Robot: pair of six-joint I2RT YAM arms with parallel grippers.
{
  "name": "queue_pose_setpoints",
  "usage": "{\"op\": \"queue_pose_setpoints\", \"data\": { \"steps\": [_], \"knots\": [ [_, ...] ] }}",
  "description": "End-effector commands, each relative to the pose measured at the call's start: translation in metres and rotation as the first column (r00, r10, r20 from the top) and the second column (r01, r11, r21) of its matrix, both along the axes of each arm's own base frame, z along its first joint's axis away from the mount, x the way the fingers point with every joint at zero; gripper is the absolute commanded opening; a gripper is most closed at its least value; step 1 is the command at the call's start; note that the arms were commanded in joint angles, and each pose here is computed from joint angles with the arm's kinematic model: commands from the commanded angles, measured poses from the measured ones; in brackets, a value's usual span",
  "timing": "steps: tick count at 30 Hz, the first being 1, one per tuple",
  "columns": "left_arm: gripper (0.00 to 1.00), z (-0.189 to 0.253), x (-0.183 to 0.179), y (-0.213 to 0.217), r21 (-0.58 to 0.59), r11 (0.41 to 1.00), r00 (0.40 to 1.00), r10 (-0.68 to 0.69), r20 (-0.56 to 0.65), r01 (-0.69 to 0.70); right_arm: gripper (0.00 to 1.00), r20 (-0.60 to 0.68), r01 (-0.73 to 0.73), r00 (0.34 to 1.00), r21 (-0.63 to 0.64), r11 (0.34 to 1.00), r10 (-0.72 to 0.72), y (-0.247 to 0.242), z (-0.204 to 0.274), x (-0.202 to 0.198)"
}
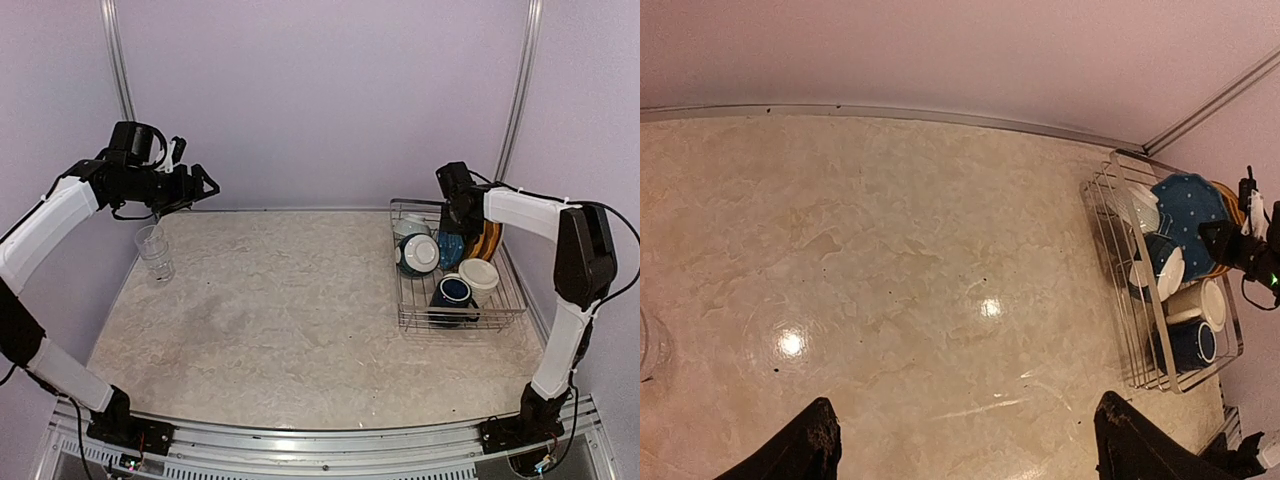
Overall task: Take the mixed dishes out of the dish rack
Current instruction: Grab the plate from the dish rack, then pass from the right arm to the left
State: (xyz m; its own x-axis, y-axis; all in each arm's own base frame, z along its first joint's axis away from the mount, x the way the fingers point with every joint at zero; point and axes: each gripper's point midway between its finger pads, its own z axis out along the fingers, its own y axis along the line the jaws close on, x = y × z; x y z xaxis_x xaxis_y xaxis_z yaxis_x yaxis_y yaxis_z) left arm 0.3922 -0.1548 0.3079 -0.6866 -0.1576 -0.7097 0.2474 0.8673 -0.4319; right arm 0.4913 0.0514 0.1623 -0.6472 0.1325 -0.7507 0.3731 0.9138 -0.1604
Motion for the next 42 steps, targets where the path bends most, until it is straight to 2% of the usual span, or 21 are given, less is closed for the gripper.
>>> {"op": "queue_pose_setpoints", "data": {
  "steps": [1, 10, 25, 35, 42],
  "knots": [
    [0.84, 0.003, 0.0, -0.005, 0.0, 1.0, 1.0, -0.013, -0.001, 0.013, 0.2, 0.028, -0.003, 1.0, 0.009, 1.0, 0.002, 0.001, 0.005, 0.011],
    [0.84, 0.003, 0.0, -0.006, -0.006, 1.0, 1.0, -0.018, -0.003, 0.018, 0.0, 0.067, -0.029, 0.997, -0.032, 0.999, 0.031, -0.002, 0.037, 0.008],
    [0.84, -0.003, 0.0, -0.011, -0.009, 0.999, 0.999, -0.032, -0.024, 0.032, 0.0, 0.145, -0.088, 0.984, -0.083, 0.993, 0.1, 0.002, 0.107, -0.007],
    [0.85, -0.005, -0.001, -0.016, -0.007, 0.999, 0.999, -0.044, -0.03, 0.044, 0.0, 0.252, -0.138, 0.958, 0.001, 0.99, 0.134, 0.009, 0.161, -0.028],
    [0.9, -0.003, -0.003, -0.023, -0.045, 0.996, 0.996, -0.078, -0.039, 0.076, 0.0, 0.379, -0.278, 0.9, 0.124, 0.953, 0.214, 0.028, 0.201, -0.051]
  ]
}}
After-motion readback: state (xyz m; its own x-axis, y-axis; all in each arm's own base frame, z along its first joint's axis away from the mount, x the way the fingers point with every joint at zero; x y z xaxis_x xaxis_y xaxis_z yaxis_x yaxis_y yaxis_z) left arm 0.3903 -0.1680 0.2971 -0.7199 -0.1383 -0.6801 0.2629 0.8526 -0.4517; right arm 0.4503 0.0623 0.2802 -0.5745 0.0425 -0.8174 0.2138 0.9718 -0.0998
